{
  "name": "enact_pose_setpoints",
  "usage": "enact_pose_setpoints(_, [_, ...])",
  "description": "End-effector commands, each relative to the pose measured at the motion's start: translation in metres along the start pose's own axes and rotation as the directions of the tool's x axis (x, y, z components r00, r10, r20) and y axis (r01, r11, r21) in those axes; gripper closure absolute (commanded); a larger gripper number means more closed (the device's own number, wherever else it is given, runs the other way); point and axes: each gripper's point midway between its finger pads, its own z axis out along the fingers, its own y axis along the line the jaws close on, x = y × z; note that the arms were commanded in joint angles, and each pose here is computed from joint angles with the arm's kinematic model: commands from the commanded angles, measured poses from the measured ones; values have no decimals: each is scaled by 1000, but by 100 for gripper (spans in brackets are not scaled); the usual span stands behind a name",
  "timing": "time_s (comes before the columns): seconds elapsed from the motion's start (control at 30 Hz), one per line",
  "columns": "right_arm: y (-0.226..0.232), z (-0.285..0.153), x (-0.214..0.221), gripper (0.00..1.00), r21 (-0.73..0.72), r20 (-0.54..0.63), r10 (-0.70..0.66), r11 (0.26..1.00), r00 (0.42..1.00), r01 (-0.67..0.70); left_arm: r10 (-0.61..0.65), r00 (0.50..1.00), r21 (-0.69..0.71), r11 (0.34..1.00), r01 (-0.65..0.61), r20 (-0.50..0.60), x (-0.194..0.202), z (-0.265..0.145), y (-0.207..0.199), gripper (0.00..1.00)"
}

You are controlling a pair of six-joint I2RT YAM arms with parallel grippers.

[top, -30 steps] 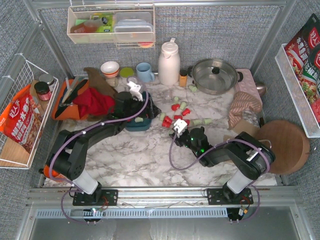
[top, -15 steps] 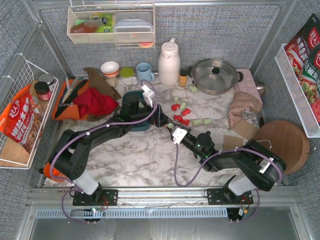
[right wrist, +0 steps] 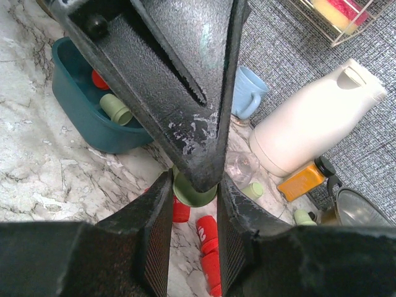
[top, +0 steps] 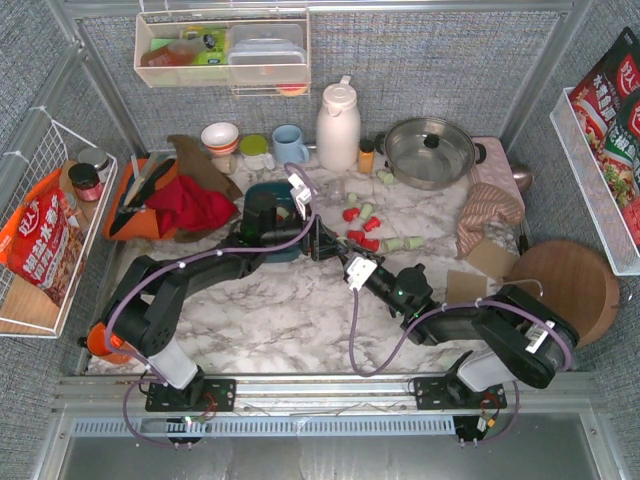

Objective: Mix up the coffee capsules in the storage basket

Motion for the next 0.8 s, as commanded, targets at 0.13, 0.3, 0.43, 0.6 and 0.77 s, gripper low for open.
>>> enact_pose_setpoints(0.13, [-8, -1, -13, 82, 27, 40, 8, 1000, 999, -9, 20, 1000, 104, 994, -20, 1, -2, 4, -13, 31])
enact_pose_setpoints(0.3, [-11, 0, -9, 78, 38, 8, 28, 999, 1000, -28, 31, 1000, 115, 993, -31, 2, -4, 3, -16, 49])
enact_pose_setpoints(0.43, [-12, 1, -1, 48, 58, -36, 75, 996, 997, -73, 34, 999, 46, 998, -35, 26, -11, 3, -7, 58])
enact_pose_setpoints(0.6, [-12, -1, 17, 30, 100, -141, 199, 977, 970, -186, 30, 994, -214, 977, -7, 105, -34, -14, 33, 58])
enact_pose_setpoints(0.77, [-8, 2, 43, 29, 140, -341, 384, 923, 858, -357, -6, 982, -590, 799, 119, 190, -46, -66, 114, 57])
